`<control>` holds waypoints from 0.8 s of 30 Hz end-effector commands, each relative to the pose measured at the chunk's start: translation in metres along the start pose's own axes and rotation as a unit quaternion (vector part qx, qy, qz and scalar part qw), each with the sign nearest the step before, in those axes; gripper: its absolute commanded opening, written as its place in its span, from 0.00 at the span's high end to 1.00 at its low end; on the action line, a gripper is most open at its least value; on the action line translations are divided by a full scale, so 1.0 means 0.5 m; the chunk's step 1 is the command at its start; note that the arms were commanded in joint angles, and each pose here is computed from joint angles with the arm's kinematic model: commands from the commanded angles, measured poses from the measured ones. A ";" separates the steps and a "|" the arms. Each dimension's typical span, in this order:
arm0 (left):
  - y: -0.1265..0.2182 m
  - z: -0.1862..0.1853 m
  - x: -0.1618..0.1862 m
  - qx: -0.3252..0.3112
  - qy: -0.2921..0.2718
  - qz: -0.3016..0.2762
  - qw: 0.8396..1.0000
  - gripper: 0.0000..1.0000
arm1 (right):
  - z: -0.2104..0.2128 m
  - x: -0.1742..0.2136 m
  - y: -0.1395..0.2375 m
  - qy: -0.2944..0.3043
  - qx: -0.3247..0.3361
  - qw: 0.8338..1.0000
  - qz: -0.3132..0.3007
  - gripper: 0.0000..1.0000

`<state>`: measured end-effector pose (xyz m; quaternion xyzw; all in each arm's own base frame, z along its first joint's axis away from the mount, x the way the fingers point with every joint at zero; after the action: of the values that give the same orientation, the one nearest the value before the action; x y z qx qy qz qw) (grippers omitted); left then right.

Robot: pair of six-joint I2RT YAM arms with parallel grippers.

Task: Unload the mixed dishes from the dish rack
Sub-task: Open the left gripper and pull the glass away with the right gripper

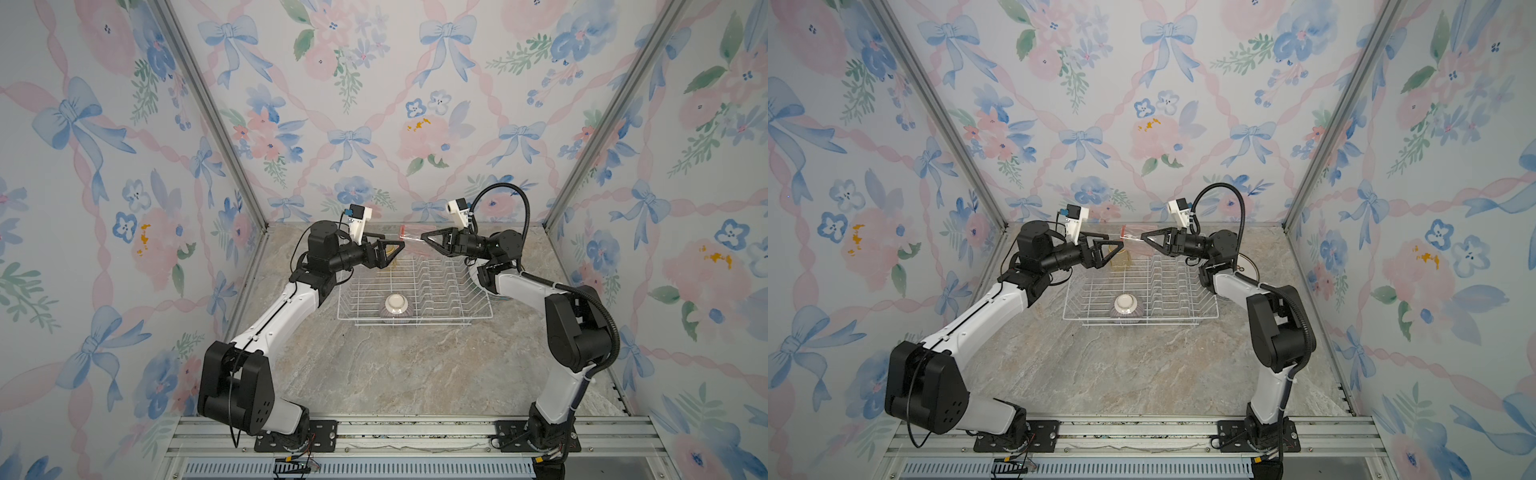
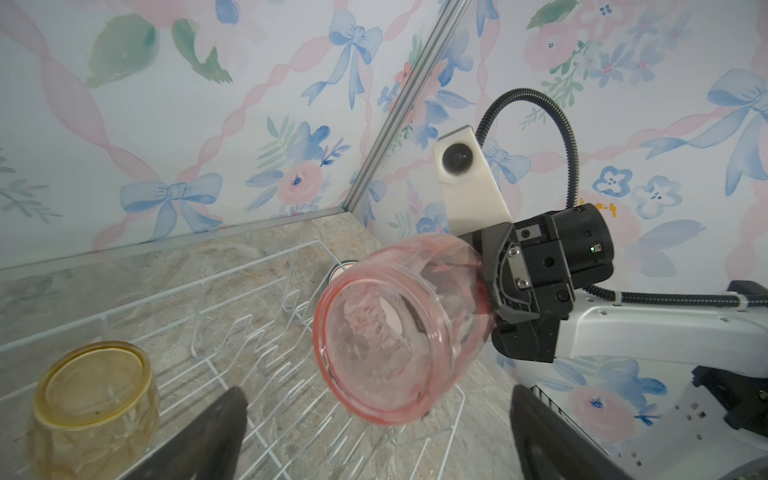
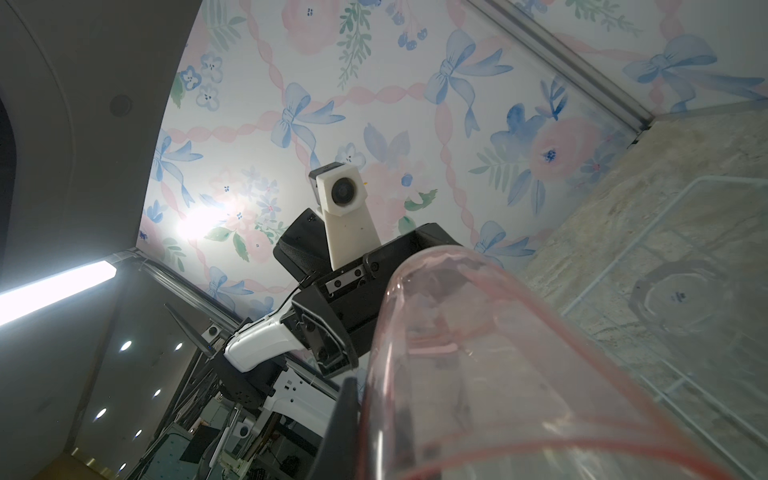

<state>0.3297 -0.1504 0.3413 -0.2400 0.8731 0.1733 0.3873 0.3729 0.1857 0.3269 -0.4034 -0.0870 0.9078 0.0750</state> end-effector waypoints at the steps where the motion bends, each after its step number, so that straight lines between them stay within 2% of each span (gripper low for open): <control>1: 0.028 0.001 0.003 -0.077 -0.035 -0.016 0.996 0.02 | 0.035 -0.016 0.013 0.048 0.029 0.998 0.006 1.00; 4: 0.048 0.001 0.012 -0.125 -0.047 -0.021 0.991 0.02 | 0.024 -0.002 0.016 0.046 0.116 0.991 0.048 1.00; 5: 0.056 0.001 0.014 -0.141 -0.049 -0.024 0.989 0.02 | 0.040 0.007 0.016 0.059 0.169 0.981 0.079 1.00; 7: 0.066 0.002 0.018 -0.161 -0.055 -0.026 0.985 0.02 | 0.064 0.028 0.011 0.123 0.290 0.934 0.170 1.00; 8: 0.070 0.003 0.019 -0.172 -0.057 -0.026 0.983 0.02 | 0.074 0.035 0.008 0.146 0.340 0.905 0.212 1.00; 9: 0.072 0.004 0.021 -0.178 -0.060 -0.024 0.982 0.02 | 0.081 0.042 0.009 0.154 0.370 0.884 0.240 1.00; 13: 0.078 0.007 0.029 -0.206 -0.070 -0.024 0.976 0.02 | 0.125 0.079 0.016 0.190 0.435 0.827 0.301 1.00; 18: 0.086 0.025 0.049 -0.242 -0.068 -0.026 0.967 0.02 | 0.223 0.151 0.019 0.253 0.496 0.732 0.393 1.00; 19: 0.087 0.027 0.052 -0.246 -0.068 -0.026 0.967 0.02 | 0.243 0.161 0.022 0.262 0.502 0.719 0.403 1.00; 21: 0.090 0.030 0.055 -0.253 -0.068 -0.026 0.965 0.02 | 0.295 0.186 0.032 0.272 0.504 0.703 0.421 1.00; 24: 0.087 0.030 0.055 -0.259 -0.068 -0.022 0.963 0.02 | 0.353 0.223 0.046 0.264 0.494 0.694 0.452 1.00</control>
<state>0.3023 -0.1157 0.3120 -0.3339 0.7769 0.3889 0.3656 0.1970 0.1951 0.3600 -0.5447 0.5227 0.6496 -0.0899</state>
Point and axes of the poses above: each gripper's point midway between its finger pads, its own y axis back along the fingers, its own z axis along the line the jaws close on, x = y × z, the point moved 10 cm from there along y, back along the fingers, and after that the axes turned 13 degrees about y, right-handed, at the moved point
